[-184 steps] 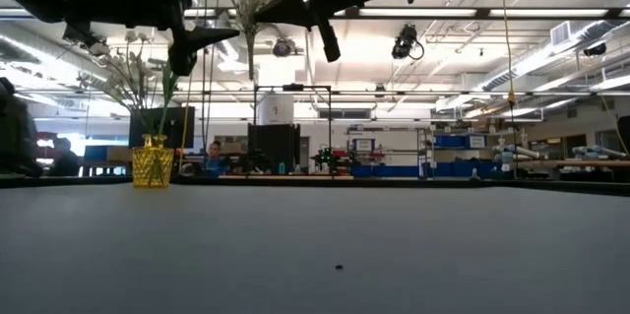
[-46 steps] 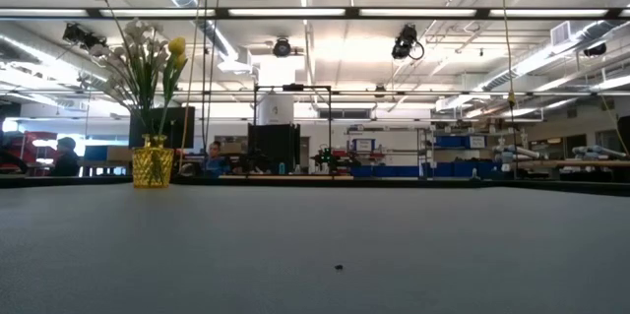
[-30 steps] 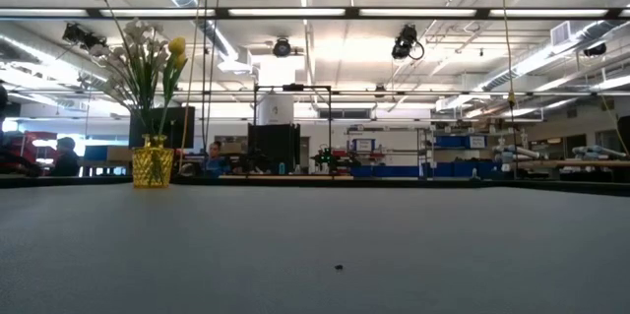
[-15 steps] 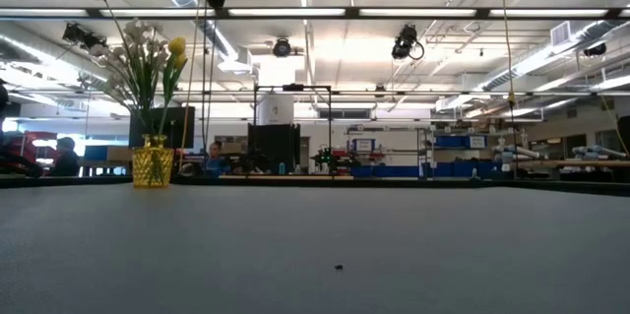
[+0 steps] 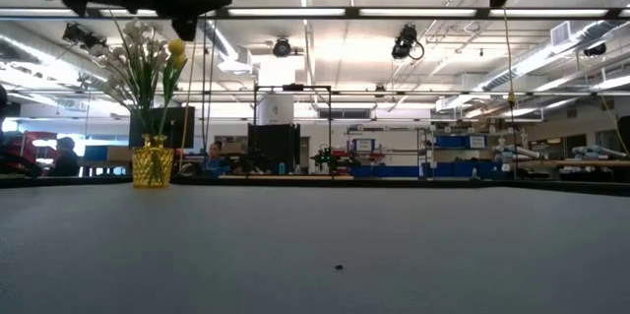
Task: Sort flowers into vase by color
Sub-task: Return to Home Position
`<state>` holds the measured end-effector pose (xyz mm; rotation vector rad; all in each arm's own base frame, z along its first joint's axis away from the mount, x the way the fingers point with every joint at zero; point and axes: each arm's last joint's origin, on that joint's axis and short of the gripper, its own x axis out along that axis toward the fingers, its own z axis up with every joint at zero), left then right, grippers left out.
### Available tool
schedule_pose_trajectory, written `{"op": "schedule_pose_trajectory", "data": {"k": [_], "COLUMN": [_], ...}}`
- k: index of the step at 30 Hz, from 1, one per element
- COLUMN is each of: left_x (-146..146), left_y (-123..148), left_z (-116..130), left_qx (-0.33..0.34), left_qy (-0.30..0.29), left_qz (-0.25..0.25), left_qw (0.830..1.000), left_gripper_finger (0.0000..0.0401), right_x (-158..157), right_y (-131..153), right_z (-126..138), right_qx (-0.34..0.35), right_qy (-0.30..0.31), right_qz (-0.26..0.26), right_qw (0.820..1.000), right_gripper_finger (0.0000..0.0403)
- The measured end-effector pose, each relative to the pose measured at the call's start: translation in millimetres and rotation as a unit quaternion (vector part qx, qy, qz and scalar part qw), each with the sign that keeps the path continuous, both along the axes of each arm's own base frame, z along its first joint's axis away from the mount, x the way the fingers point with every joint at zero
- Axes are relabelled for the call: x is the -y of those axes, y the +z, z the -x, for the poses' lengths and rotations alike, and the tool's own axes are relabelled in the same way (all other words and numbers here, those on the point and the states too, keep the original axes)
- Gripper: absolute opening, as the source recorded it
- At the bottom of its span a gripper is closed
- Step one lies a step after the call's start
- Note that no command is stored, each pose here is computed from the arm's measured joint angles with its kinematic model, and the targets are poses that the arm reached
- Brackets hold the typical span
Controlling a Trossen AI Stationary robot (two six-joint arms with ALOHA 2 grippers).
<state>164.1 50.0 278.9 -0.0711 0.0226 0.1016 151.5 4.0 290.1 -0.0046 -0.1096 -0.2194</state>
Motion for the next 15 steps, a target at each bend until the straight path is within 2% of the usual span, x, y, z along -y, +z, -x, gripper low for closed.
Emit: {"op": "schedule_pose_trajectory", "data": {"k": [4, 7, 10, 15], "left_x": [5, 7, 10, 13], "left_y": [-21, -38, -50, -69], "left_z": [12, 18, 25, 35], "left_qx": [-0.005, -0.018, -0.014, -0.001], "left_qy": [-0.011, -0.015, -0.014, -0.013], "left_qz": [-0.012, 0.004, 0.006, 0.001], "left_qw": [1.0, 1.0, 1.0, 1.0], "left_gripper_finger": [0.0001, 0.0001, 0.0001, 0.0], "right_x": [3, 6, 10, 13], "right_y": [-24, -38, -47, -54], "right_z": [1, 1, 1, 3], "right_qx": [0.031, 0.03, 0.024, 0.017], "right_qy": [0.0, 0.003, 0.007, 0.014], "right_qz": [-0.012, -0.03, -0.058, -0.053], "right_qw": [0.999, 0.999, 0.998, 0.998], "right_gripper_finger": [0.0001, 0.0004, 0.0005, 0.0003]}}
